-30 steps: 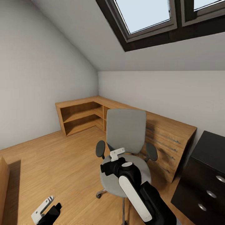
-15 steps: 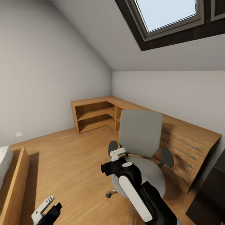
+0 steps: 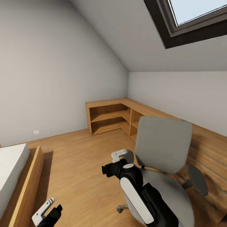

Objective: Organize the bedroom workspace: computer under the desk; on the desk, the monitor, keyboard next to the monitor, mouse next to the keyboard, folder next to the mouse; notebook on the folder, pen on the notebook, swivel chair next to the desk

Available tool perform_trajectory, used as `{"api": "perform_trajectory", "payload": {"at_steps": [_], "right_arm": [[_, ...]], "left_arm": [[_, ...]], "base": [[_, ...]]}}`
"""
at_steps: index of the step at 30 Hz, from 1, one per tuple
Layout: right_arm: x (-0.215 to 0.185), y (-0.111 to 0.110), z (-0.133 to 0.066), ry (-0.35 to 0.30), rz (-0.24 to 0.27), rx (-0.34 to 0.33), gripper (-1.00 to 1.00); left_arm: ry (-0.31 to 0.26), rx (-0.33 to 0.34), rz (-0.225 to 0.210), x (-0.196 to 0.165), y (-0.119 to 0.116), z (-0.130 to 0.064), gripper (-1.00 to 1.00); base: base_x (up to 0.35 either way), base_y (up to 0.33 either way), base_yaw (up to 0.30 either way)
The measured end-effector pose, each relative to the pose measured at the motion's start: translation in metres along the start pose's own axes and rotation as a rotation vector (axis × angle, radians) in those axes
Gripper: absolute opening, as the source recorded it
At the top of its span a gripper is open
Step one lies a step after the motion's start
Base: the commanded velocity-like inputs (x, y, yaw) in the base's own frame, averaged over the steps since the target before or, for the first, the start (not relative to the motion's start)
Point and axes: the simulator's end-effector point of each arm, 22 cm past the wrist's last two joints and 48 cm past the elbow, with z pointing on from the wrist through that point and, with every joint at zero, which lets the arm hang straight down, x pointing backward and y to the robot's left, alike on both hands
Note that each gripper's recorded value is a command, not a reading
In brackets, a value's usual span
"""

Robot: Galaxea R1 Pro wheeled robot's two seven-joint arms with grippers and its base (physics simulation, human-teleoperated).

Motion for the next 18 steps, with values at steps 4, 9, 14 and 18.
{"api": "perform_trajectory", "payload": {"at_steps": [4,9,14,18], "right_arm": [[0.0005,0.0001,0.0002,0.001,0.0,0.0,1.0],[0.0004,-0.0001,0.0006,0.001,0.001,-0.001,1.0],[0.0002,-0.0004,0.0007,0.001,0.002,-0.001,1.0],[0.0003,-0.0004,0.0007,0.002,0.002,-0.001,1.0]], "left_arm": [[0.0,0.0,0.0,0.0001,0.0,0.0,1.0],[0.001,-0.001,-0.003,-0.0002,0.0001,0.0004,1.0],[0.0,0.0,-0.002,-0.0004,0.0,0.0006,1.0],[0.001,-0.001,-0.003,-0.0007,0.0002,0.0008,1.0]], "base": [[0.328,0.047,0.276],[0.161,0.19,0.276],[0.036,0.072,0.276],[0.01,0.02,0.276]]}}
